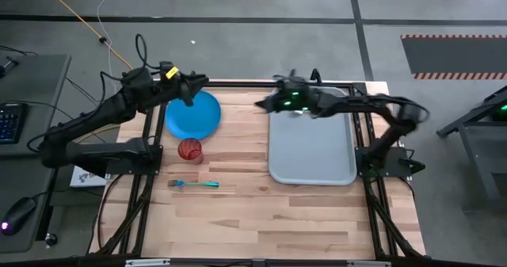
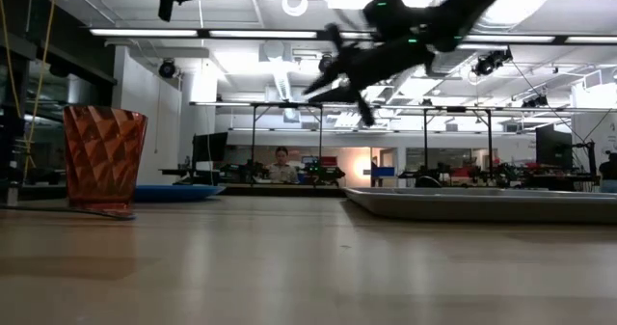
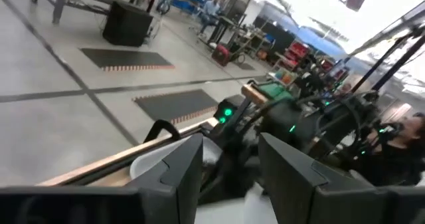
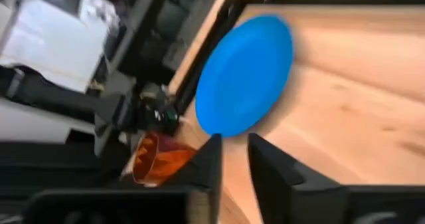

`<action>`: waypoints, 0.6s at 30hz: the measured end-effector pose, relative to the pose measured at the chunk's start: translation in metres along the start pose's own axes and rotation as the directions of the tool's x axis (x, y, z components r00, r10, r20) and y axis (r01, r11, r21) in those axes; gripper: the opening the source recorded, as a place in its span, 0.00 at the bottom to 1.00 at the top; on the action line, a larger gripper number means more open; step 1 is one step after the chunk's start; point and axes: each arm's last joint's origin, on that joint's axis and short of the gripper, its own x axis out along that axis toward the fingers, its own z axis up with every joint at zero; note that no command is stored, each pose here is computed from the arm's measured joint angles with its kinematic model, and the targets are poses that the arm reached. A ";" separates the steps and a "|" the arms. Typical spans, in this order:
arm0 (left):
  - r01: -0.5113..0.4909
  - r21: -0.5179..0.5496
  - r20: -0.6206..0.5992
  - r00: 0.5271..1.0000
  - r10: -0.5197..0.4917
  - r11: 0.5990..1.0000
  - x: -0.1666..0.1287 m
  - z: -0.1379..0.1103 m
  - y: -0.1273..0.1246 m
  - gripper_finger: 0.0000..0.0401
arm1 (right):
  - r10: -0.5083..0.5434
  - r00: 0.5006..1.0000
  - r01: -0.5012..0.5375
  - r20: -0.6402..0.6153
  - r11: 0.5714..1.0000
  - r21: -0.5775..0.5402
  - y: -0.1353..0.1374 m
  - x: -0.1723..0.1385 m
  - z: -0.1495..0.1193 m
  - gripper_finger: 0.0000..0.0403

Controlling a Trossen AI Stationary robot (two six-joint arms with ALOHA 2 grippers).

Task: Pick and place plate/cup/fork/spoon on tray
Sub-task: Put the blue plate to the left of the yellow spoon on the gray serving tray

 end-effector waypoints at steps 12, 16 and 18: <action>0.203 -0.002 -0.008 0.979 -0.203 0.979 -0.025 0.009 -0.008 0.34 | -0.158 0.985 0.167 -0.064 0.966 0.195 0.020 0.138 -0.009 0.60; 0.236 -0.075 -0.020 0.971 -0.238 0.969 -0.027 0.009 -0.009 0.34 | -0.205 0.973 0.224 -0.103 0.947 0.228 0.012 0.174 -0.019 0.62; 0.238 -0.107 -0.025 0.970 -0.242 0.965 -0.026 0.009 -0.009 0.34 | -0.217 0.969 0.238 -0.116 0.944 0.229 0.009 0.189 -0.021 0.62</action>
